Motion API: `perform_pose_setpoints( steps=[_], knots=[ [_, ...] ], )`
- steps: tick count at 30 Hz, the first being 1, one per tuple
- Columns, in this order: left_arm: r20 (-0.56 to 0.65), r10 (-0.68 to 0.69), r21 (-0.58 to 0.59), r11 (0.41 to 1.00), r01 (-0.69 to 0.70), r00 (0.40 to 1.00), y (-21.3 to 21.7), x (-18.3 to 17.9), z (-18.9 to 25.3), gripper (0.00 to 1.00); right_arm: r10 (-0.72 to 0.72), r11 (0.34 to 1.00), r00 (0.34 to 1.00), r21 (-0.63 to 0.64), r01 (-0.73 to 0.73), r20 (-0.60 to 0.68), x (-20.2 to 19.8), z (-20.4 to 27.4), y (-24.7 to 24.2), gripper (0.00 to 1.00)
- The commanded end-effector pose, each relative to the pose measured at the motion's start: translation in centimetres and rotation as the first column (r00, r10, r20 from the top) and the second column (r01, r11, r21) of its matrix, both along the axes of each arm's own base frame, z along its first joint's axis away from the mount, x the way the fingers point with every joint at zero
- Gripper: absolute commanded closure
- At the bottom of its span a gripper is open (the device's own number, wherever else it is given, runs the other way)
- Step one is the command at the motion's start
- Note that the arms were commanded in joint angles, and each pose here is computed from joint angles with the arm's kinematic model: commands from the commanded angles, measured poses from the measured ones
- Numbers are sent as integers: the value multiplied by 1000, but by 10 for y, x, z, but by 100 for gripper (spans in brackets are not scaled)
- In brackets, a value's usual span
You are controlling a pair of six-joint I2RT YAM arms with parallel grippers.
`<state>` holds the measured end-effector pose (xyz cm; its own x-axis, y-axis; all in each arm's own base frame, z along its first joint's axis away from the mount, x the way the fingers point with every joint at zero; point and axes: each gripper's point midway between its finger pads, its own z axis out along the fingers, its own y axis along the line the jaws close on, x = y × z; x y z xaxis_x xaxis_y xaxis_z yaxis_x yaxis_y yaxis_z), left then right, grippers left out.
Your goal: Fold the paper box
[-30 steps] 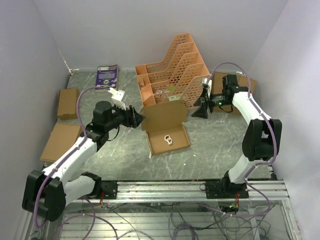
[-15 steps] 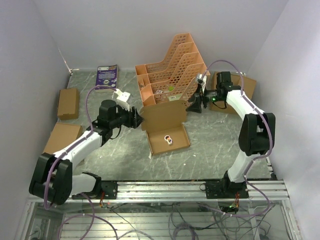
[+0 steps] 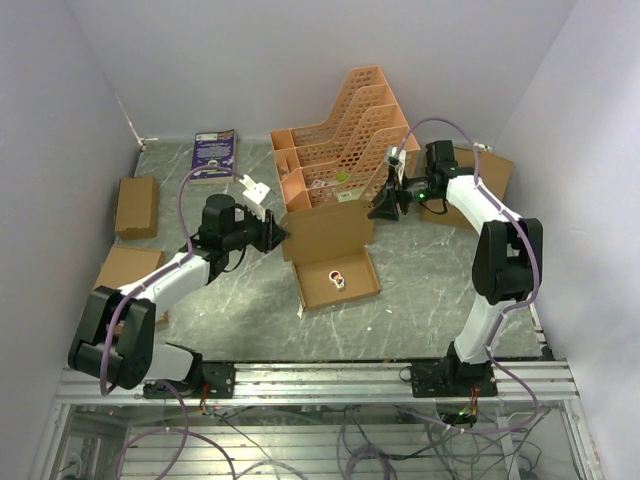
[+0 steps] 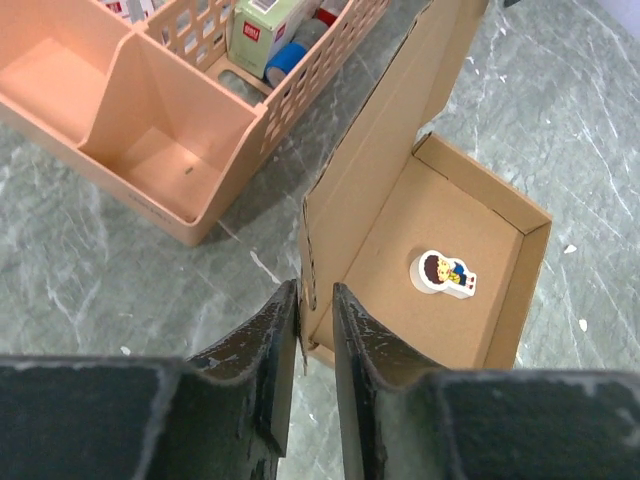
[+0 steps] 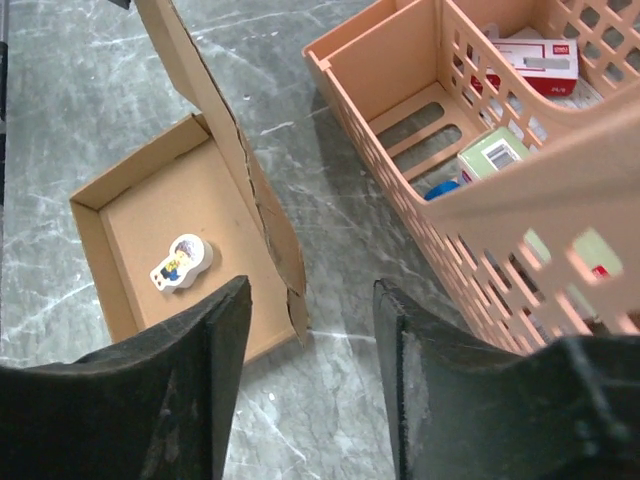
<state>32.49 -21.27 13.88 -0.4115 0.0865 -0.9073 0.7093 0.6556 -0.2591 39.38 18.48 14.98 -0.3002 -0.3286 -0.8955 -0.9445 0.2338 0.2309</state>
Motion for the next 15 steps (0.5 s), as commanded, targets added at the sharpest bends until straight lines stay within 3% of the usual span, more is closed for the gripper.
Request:
perform_pose_setpoints(
  steps=[1,6,13,15],
  knots=[
    [93,-49,-14,999,50,995,-7,11,23,72,42,999,999,-6,-42,23,-1,3,11,52],
    [90,-54,-20,998,56,994,-8,11,23,81,73,997,997,-9,-73,40,-10,2,15,67],
    [86,-59,-13,998,61,995,-8,10,25,93,82,996,995,-32,-81,64,-13,8,15,100],
    [100,-47,-17,999,49,994,-7,10,28,93,76,997,994,-35,-73,73,-14,10,15,100]
  ],
)
